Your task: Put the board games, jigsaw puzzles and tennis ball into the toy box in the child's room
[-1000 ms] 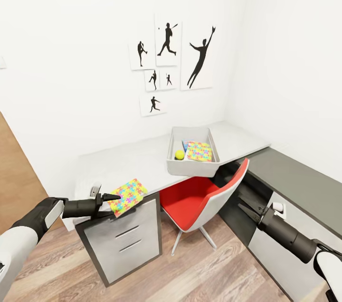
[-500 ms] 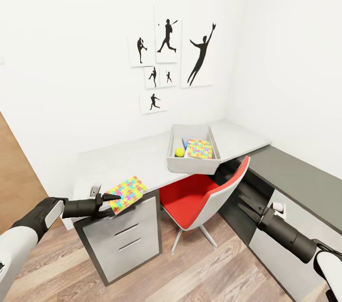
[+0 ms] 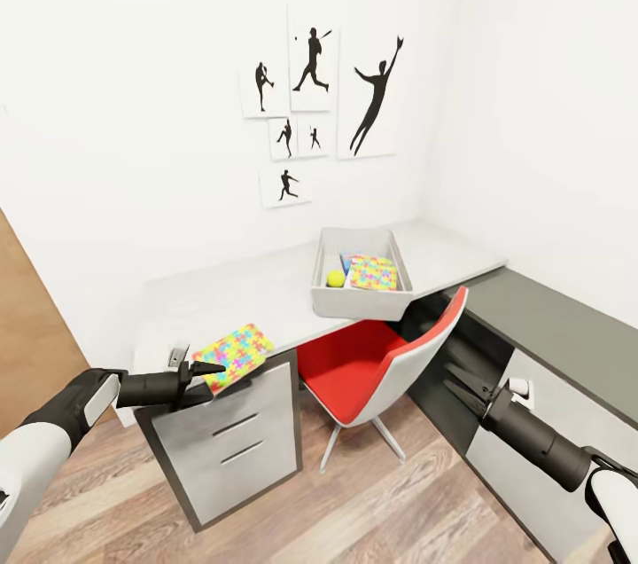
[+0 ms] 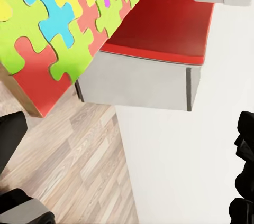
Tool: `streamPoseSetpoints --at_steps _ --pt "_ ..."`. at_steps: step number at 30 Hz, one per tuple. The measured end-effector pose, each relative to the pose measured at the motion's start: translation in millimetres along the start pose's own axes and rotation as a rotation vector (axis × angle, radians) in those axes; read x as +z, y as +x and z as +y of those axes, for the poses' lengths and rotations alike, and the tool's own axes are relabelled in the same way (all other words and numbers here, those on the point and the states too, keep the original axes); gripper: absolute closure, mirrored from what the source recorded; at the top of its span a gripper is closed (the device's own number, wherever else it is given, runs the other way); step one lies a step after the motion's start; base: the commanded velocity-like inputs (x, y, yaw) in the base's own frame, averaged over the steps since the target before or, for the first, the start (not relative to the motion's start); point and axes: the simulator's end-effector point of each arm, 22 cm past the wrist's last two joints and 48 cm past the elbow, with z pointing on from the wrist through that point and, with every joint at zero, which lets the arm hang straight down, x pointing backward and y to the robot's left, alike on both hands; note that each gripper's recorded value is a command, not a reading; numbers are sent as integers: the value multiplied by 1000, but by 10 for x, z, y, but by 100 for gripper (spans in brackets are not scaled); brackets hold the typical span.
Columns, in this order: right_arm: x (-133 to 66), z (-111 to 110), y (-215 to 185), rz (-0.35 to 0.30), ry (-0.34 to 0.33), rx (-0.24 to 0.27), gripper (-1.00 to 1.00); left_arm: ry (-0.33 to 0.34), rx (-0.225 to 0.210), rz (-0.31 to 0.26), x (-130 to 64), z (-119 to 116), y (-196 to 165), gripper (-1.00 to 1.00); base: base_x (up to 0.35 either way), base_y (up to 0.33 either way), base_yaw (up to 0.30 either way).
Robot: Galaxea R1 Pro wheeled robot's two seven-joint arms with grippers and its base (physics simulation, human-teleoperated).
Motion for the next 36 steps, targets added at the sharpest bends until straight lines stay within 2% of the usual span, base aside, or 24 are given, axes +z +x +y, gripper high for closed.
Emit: streamPoseSetpoints --at_steps 27,36 --pt "-38 -393 224 0 -1 0 -100 4 -1 -2 165 405 65 -100 0 0 0" --pt "-37 -392 220 0 -2 0 -100 13 -1 -4 163 382 59 -100 0 0 0"
